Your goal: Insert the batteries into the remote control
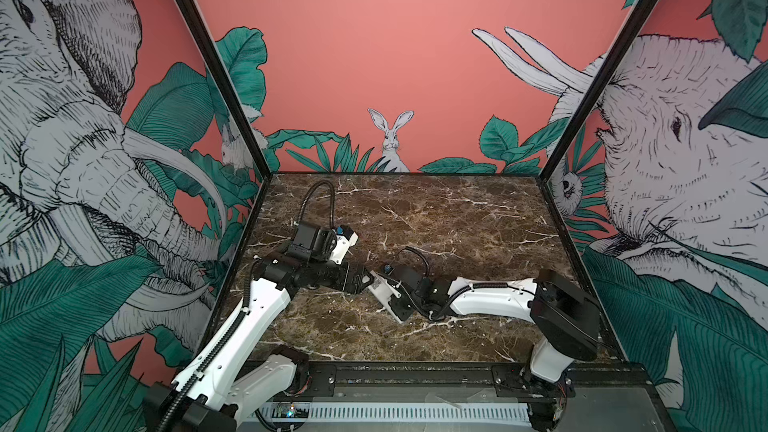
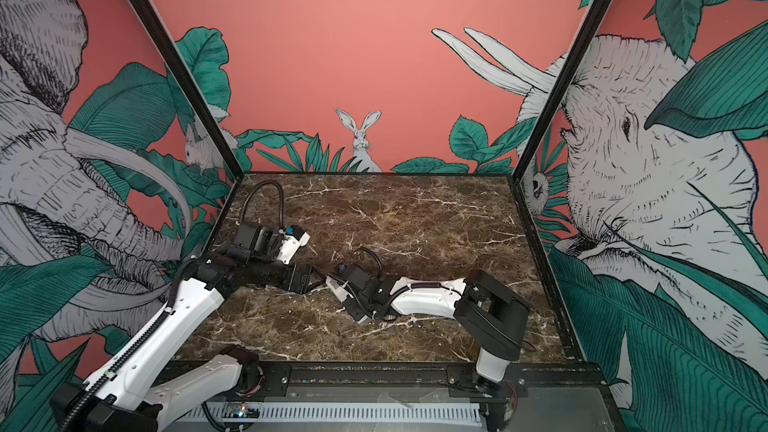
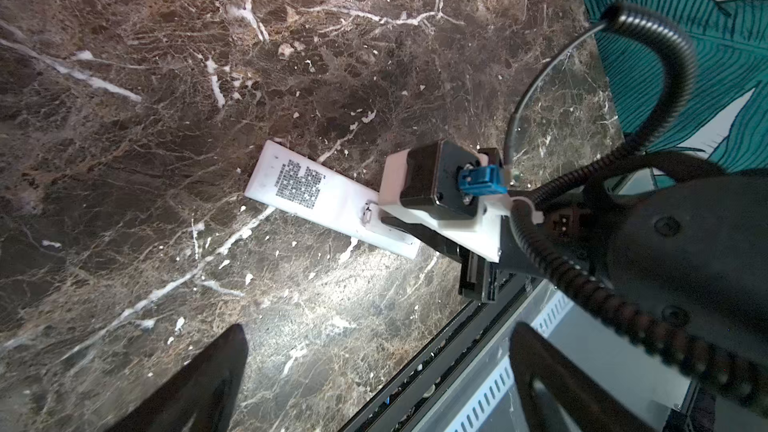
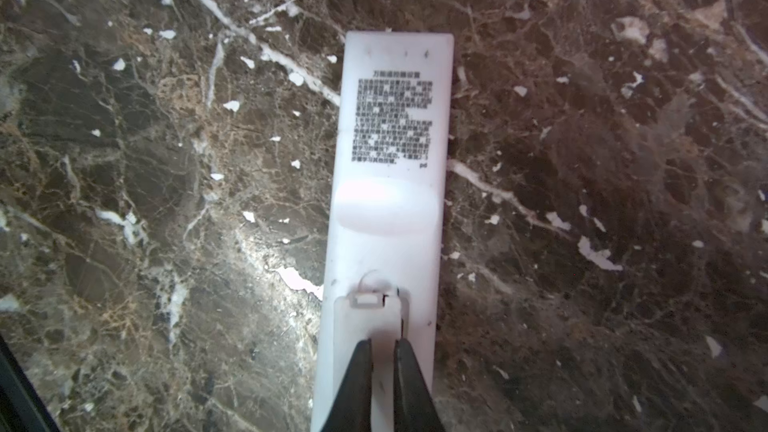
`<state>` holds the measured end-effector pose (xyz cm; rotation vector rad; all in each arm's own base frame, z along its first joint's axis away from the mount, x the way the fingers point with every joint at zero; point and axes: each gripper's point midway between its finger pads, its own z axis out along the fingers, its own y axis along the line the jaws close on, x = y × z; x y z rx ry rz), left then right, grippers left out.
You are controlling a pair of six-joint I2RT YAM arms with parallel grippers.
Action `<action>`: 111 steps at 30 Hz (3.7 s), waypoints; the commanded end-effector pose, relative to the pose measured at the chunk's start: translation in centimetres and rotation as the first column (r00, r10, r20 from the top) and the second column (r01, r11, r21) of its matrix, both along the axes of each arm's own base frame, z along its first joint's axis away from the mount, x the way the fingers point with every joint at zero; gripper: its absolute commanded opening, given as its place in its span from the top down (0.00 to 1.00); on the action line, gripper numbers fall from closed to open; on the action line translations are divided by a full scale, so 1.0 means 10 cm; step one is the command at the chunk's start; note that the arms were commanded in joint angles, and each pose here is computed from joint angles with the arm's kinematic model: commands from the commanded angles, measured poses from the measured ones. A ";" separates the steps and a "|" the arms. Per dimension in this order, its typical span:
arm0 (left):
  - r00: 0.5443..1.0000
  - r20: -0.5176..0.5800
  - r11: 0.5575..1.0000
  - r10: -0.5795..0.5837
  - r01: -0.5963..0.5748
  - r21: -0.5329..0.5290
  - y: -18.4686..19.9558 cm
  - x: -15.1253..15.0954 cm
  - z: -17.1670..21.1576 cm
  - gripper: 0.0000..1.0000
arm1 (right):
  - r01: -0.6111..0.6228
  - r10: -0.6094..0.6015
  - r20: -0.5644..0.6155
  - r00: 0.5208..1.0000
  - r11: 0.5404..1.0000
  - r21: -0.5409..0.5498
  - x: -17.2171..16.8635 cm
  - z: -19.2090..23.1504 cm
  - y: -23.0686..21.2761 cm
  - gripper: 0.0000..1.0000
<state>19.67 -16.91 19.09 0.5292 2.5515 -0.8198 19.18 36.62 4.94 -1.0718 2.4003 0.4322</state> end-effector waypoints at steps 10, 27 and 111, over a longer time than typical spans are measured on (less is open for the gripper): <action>1.000 0.002 1.000 0.002 -0.002 0.008 0.03 -0.01 -0.01 0.01 | -0.023 0.002 -0.140 0.990 0.988 -0.151 -0.39 -0.29 -0.35 0.87; 1.000 -0.014 1.000 0.006 -0.007 -0.029 -0.03 -0.01 0.00 0.01 | -0.023 -0.018 -0.191 0.981 0.977 -0.210 -0.52 -0.35 -0.49 0.86; 0.959 -0.237 0.972 -0.157 0.109 -0.206 -0.98 -0.01 -1.22 0.22 | 0.265 -0.268 -0.114 0.957 0.964 -0.040 0.01 0.15 -1.00 0.27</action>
